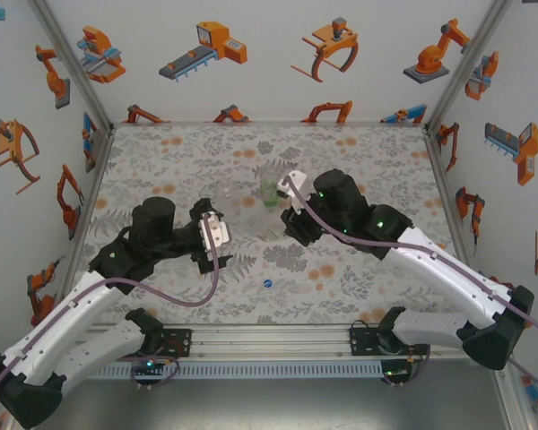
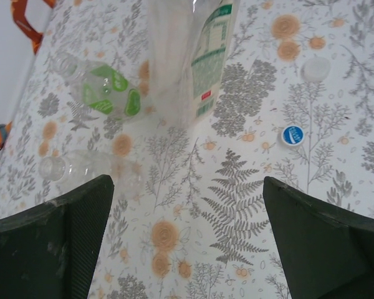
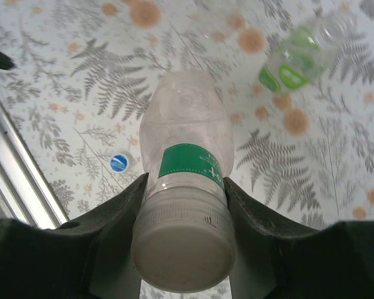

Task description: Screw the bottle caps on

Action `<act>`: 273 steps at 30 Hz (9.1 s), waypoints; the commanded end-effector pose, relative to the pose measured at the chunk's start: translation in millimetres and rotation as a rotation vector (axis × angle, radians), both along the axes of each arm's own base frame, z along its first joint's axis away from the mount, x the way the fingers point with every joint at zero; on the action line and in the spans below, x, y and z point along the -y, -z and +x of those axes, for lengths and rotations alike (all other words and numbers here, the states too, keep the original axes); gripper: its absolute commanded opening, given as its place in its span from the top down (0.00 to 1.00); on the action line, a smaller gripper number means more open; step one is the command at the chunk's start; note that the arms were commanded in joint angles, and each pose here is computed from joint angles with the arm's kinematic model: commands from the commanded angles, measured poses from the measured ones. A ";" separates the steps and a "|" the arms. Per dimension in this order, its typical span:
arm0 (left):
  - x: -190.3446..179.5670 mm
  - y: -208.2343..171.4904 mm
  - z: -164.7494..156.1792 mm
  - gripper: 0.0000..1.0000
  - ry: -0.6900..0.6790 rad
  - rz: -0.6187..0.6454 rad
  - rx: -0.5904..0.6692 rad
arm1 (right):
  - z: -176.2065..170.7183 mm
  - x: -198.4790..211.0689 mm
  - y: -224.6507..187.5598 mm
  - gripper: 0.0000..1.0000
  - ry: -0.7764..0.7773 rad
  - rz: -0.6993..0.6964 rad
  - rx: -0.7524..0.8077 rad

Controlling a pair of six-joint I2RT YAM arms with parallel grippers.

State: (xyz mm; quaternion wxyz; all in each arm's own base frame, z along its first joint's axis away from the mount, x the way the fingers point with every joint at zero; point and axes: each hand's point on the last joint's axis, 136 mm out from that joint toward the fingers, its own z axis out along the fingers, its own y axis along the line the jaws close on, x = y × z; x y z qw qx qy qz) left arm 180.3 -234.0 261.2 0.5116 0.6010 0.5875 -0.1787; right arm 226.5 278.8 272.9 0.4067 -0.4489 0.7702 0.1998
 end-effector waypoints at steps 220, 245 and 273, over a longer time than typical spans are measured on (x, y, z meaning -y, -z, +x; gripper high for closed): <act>-4.3 -40.5 22.8 0.03 -0.099 -0.309 -0.172 | 81.3 -55.5 7.9 0.59 0.045 0.291 -0.174; 5.6 -62.4 -19.4 0.03 0.144 -0.431 -0.162 | -48.4 -71.1 -91.6 0.77 -0.627 0.630 0.090; 12.1 -64.9 -34.7 0.18 0.255 -0.428 -0.224 | -84.3 -116.8 -119.0 0.82 -0.788 0.734 0.152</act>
